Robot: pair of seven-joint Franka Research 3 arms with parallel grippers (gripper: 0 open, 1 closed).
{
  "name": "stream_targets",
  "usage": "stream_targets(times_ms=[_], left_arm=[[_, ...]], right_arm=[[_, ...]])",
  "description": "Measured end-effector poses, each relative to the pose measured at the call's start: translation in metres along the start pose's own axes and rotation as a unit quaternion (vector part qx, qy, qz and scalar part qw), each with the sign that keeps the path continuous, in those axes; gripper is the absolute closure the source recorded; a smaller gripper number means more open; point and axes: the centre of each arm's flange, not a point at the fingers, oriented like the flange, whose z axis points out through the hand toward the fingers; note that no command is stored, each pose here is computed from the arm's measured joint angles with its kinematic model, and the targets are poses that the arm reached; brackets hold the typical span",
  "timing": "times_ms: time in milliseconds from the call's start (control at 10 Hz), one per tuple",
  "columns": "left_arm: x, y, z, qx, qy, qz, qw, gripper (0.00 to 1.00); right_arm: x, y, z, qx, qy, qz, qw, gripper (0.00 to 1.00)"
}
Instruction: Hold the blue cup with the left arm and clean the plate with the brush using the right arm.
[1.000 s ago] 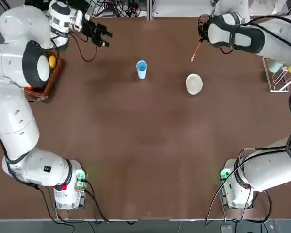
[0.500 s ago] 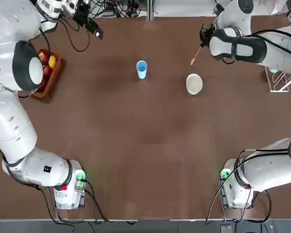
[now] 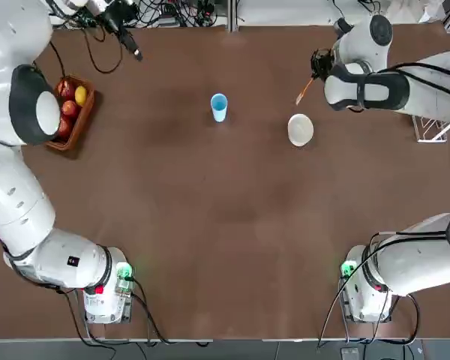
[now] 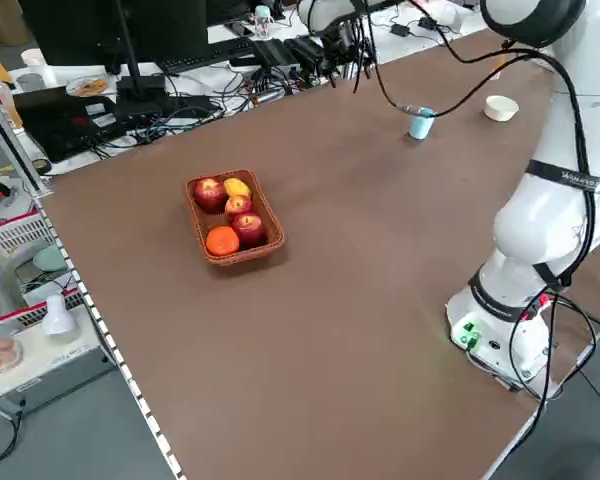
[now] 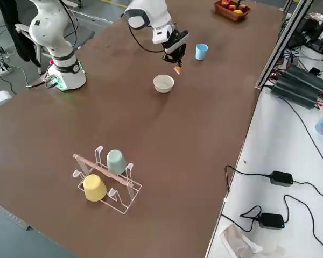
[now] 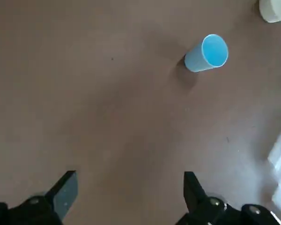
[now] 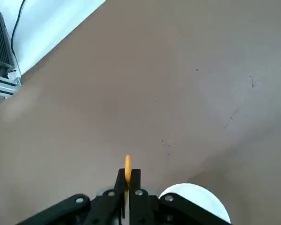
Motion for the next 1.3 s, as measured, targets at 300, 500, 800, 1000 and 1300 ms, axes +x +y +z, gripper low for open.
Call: stream_targets(times_ms=[300, 500, 800, 1000, 1300], left_arm=[[-0.010, 0.005, -0.030, 0.057, -0.032, -0.041, 0.997, 0.00], [-0.017, 0.007, -0.038, 0.085, -0.062, -0.038, 0.994, 0.00], [-0.020, 0.010, -0.055, 0.118, -0.077, -0.028, 0.990, 0.00], [-0.021, 0.014, -0.066, 0.127, -0.071, -0.031, 0.989, 0.00], [-0.006, 0.043, -0.099, 0.150, -0.023, -0.135, 0.979, 0.00]], right_arm=[[-0.016, 0.025, 0.010, 0.019, 0.029, 0.002, 0.999, 0.95], [-0.019, 0.031, 0.012, 0.019, 0.030, 0.005, 0.999, 0.95], [-0.014, 0.037, 0.012, 0.024, 0.027, 0.059, 0.998, 0.95], [-0.016, 0.038, 0.012, 0.030, 0.019, 0.102, 0.994, 0.95], [-0.026, 0.037, 0.015, 0.032, 0.009, 0.122, 0.992, 0.95]])
